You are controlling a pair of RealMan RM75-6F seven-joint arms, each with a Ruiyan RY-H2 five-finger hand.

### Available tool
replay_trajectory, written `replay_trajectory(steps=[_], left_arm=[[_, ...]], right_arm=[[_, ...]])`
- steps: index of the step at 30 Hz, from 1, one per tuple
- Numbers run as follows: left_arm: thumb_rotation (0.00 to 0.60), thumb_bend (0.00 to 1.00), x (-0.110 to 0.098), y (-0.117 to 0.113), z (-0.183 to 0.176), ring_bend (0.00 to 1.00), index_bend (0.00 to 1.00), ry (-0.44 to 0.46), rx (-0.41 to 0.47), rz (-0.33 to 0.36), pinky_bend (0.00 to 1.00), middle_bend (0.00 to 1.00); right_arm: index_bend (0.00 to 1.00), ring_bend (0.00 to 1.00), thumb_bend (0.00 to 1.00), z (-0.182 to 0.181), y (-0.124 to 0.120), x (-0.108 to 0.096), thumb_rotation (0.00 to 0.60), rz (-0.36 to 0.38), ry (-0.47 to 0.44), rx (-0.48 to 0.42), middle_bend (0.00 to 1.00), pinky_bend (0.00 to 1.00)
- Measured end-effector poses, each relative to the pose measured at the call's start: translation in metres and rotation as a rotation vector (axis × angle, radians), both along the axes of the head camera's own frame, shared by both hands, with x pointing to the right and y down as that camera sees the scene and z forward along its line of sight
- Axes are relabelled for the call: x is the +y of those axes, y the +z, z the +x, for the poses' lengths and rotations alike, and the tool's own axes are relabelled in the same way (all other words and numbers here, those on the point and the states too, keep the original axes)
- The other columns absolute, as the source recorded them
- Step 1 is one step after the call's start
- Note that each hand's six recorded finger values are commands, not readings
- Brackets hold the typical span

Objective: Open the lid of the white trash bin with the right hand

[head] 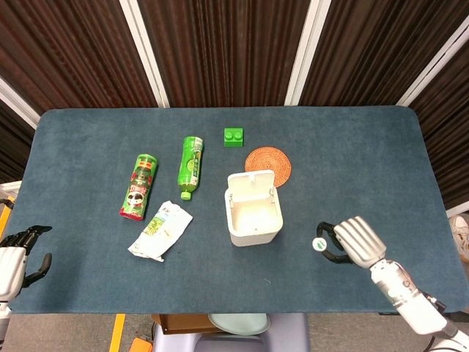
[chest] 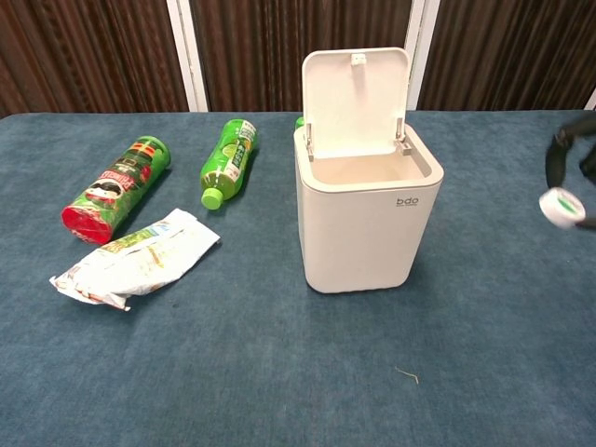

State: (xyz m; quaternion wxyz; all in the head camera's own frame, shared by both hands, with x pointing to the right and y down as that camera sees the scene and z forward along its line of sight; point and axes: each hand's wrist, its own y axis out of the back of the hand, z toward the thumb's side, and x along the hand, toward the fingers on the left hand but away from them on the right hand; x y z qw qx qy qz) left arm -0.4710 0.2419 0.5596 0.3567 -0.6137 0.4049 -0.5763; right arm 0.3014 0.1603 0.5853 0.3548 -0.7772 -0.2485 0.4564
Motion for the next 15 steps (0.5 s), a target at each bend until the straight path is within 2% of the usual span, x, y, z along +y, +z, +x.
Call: replay_trajectory(steps=[9,15], left_arm=[[0.6,0.44,0.0,0.0,-0.001,0.32,0.25,-0.006,0.005,-0.001,0.35,0.27],[0.6,0.44,0.001,0.002,0.001,0.32,0.25,0.005,0.013,-0.017,0.35,0.27]], right_arm=[[0.65,0.96,0.4,-0.051,-0.007,-0.044,0.6,-0.009,-0.033,-0.066,0.92,0.89],[0.65,0.96,0.4,-0.084,0.0,-0.058,0.6,-0.01,-0.05,-0.086,0.92,0.89]])
